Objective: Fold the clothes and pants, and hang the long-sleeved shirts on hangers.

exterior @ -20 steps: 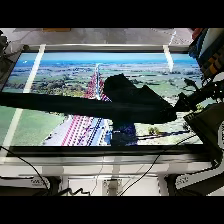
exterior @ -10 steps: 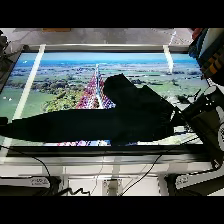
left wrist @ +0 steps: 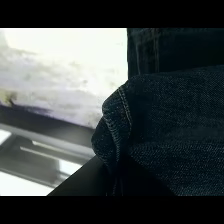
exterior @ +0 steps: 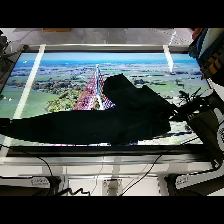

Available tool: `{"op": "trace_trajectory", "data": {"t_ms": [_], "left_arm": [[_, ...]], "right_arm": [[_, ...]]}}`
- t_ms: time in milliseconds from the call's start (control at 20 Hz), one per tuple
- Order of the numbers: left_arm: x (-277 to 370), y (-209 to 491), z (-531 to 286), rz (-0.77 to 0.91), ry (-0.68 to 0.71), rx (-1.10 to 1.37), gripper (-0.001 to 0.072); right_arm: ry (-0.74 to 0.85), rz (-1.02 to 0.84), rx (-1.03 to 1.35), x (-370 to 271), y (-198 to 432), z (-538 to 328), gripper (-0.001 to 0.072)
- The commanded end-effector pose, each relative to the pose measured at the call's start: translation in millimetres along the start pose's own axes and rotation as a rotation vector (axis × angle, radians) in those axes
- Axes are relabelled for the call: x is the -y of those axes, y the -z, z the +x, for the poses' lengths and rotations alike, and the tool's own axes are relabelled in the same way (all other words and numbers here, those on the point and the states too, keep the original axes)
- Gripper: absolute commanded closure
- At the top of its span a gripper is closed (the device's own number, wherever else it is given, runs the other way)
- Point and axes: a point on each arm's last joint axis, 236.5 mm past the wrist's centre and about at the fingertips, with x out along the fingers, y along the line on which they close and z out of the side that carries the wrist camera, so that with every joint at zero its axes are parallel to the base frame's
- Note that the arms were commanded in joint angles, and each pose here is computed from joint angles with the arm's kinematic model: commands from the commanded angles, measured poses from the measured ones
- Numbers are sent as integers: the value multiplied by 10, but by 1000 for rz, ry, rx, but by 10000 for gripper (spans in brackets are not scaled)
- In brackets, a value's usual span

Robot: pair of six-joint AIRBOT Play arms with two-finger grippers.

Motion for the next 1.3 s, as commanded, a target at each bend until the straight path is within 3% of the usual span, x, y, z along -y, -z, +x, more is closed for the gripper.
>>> {"op": "trace_trajectory", "data": {"t_ms": [0,150,450,700,950,1000,1050,1100,1150,1250], "left_arm": [[26,-101,-17,19,-14,26,678],[32,-90,-17,19,-11,22,678],[-16,-66,1,6,-14,24,678],[-141,49,55,-32,-15,13,678],[-118,80,59,-38,-2,3,678],[-99,64,51,-33,-1,4,678],[-85,48,45,-28,-1,6,677],[-64,24,35,-21,-2,9,678],[-52,-8,27,-14,-5,16,677],[-43,-144,-8,6,-26,56,676]], "right_arm": [[35,-304,0,-13,-37,-96,154],[87,-411,-195,196,385,-165,154],[45,-406,-244,146,546,-180,156],[-26,-516,-259,142,892,36,161],[91,-557,-231,298,819,457,175],[86,-579,-241,221,830,522,280],[86,-606,-261,138,850,570,485],[81,-611,-286,59,890,602,636],[80,-589,-313,-6,940,620,676],[92,-483,-336,-95,958,562,677]]}}
